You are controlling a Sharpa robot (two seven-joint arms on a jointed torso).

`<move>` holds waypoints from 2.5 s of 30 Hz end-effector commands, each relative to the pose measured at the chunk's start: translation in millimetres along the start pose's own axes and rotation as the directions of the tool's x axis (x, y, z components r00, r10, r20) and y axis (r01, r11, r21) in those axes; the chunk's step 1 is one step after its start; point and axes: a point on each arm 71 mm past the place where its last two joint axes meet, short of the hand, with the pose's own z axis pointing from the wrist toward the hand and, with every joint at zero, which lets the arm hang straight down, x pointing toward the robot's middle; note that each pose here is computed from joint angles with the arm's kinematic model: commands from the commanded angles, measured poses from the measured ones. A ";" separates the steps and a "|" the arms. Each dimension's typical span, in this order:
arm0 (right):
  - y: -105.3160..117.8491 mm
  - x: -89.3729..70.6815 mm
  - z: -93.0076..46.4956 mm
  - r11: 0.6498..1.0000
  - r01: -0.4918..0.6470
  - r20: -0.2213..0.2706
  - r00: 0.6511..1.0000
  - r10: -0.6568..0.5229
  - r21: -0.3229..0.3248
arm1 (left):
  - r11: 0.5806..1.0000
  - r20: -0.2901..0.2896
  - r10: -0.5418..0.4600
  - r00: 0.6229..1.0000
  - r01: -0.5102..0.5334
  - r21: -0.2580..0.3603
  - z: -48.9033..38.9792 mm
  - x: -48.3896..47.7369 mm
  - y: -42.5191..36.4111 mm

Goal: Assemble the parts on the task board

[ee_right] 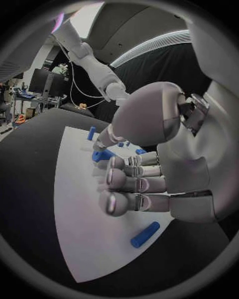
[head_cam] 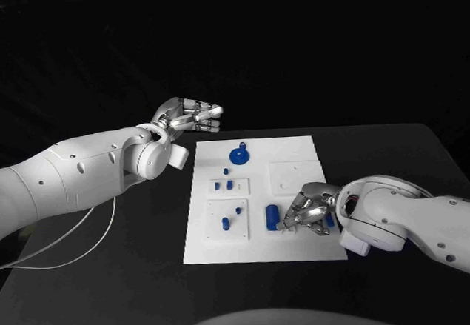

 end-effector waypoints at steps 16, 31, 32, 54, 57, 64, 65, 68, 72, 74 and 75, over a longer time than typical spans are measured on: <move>-4.8 -1.9 6.9 0.997 -0.028 0.066 0.998 0.024 0.067 | 1.000 -0.017 -0.010 1.000 0.010 -0.007 -0.9 1.8 2.3; -7.2 1.8 9.3 0.997 -0.014 0.044 0.999 0.011 0.076 | 1.000 -0.021 -0.009 1.000 0.008 -0.019 -2.5 1.4 4.7; -7.3 1.9 9.3 0.997 -0.014 0.044 0.999 0.010 0.077 | 1.000 -0.021 -0.008 1.000 0.008 -0.020 -2.6 1.4 4.8; -17.0 -42.1 -13.7 0.999 -0.046 0.160 0.986 0.048 -0.013 | 1.000 -0.011 -0.004 1.000 0.004 -0.003 -3.8 1.5 3.6; -23.5 -58.2 -20.3 0.999 -0.037 0.180 0.983 0.038 -0.008 | 1.000 -0.008 -0.003 1.000 0.003 0.000 -4.1 1.1 3.4; -47.5 -82.5 -30.6 0.998 0.015 0.203 0.979 -0.028 0.065 | 1.000 -0.007 -0.003 1.000 0.003 -0.001 -5.0 -0.2 3.7; -50.6 -84.1 -31.9 0.996 0.027 0.201 0.979 -0.043 0.079 | 1.000 -0.007 -0.003 1.000 0.003 -0.002 -5.1 -0.4 3.8; -58.0 -87.4 -34.9 0.992 0.054 0.196 0.978 -0.075 0.114 | 1.000 -0.009 -0.003 1.000 0.003 -0.003 -5.3 -0.5 4.0; -66.3 -90.7 -38.2 0.983 0.085 0.195 0.974 -0.117 0.163 | 1.000 -0.013 -0.001 1.000 0.001 -0.002 -5.5 0.2 4.0; -69.5 -91.9 -39.0 0.977 0.100 0.199 0.970 -0.137 0.186 | 1.000 -0.015 0.000 1.000 0.000 -0.001 -5.6 0.6 3.8; -70.7 -91.9 -39.0 0.975 0.106 0.200 0.969 -0.145 0.194 | 1.000 -0.015 0.000 1.000 0.000 0.000 -5.7 0.7 3.8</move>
